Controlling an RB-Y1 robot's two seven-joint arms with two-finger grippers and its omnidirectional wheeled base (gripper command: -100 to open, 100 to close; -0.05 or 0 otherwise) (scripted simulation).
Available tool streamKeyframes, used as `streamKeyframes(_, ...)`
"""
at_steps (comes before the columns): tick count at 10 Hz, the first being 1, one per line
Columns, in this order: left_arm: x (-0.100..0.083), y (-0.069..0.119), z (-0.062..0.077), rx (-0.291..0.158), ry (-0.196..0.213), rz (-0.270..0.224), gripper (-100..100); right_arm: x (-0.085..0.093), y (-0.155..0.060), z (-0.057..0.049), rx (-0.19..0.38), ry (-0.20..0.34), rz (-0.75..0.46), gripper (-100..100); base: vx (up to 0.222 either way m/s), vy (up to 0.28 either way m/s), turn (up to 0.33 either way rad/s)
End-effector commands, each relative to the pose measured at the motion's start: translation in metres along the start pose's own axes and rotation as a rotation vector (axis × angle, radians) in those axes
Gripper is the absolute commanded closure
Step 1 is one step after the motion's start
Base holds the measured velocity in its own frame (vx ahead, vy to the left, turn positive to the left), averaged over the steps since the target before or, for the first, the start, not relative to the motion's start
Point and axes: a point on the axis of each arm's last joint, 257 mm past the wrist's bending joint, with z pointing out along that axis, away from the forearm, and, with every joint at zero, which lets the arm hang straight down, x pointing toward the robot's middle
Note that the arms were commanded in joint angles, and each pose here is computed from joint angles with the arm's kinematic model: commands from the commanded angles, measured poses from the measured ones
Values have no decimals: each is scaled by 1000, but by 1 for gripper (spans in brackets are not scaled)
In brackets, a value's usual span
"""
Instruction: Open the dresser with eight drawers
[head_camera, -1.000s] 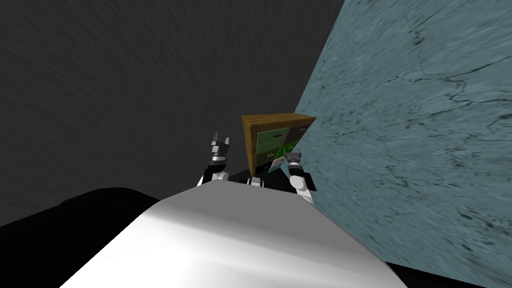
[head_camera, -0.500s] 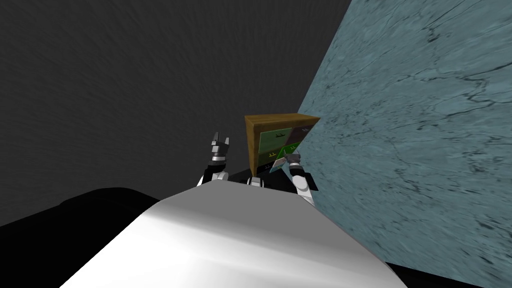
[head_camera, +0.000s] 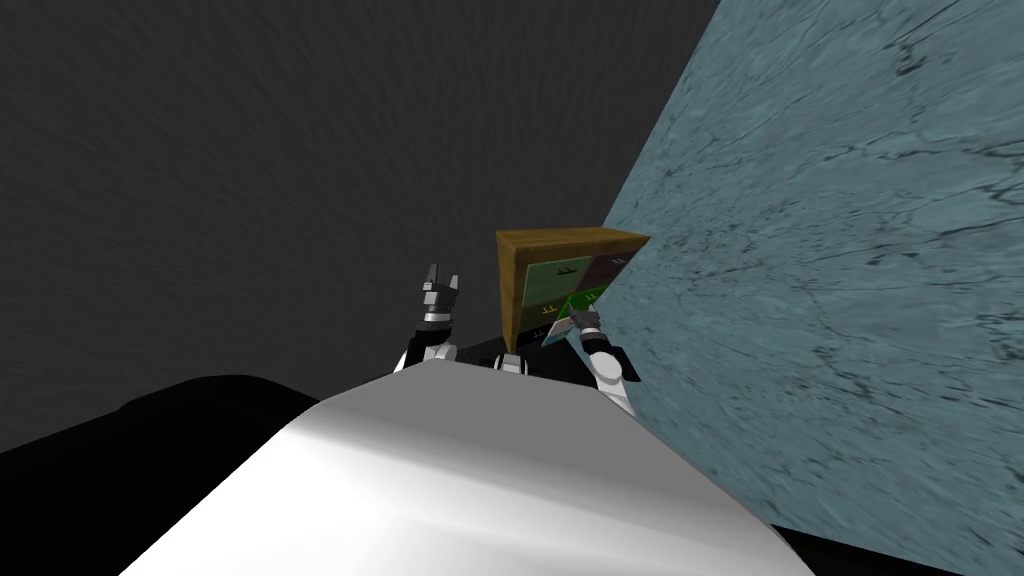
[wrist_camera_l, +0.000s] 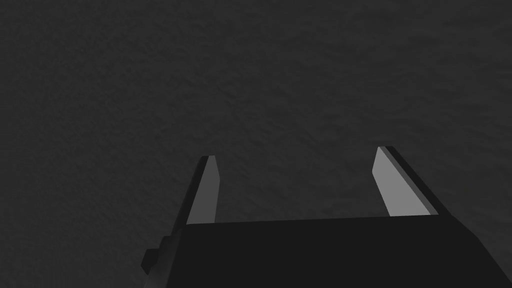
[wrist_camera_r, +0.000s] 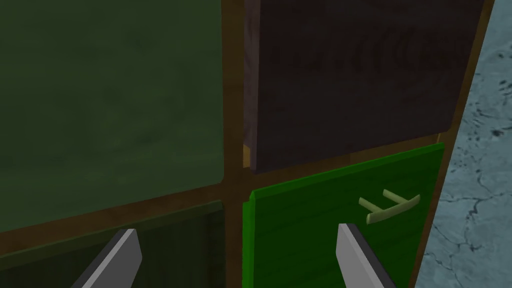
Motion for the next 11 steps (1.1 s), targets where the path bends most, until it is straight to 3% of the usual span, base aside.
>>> streamKeyframes(1, 0, 0, 0, 0, 0, 0, 0, -11, 3, -1, 21, -31, 102, -100, -15, 18, 48)
streamKeyframes(5, 0, 0, 0, 0, 0, 0, 0, -31, 8, -3, 51, -84, 273, -100, -16, 20, 86)
streamKeyframes(11, 0, 0, 0, 0, 0, 0, 0, -46, 12, -7, 79, -123, 479, -100, -13, 18, 54)
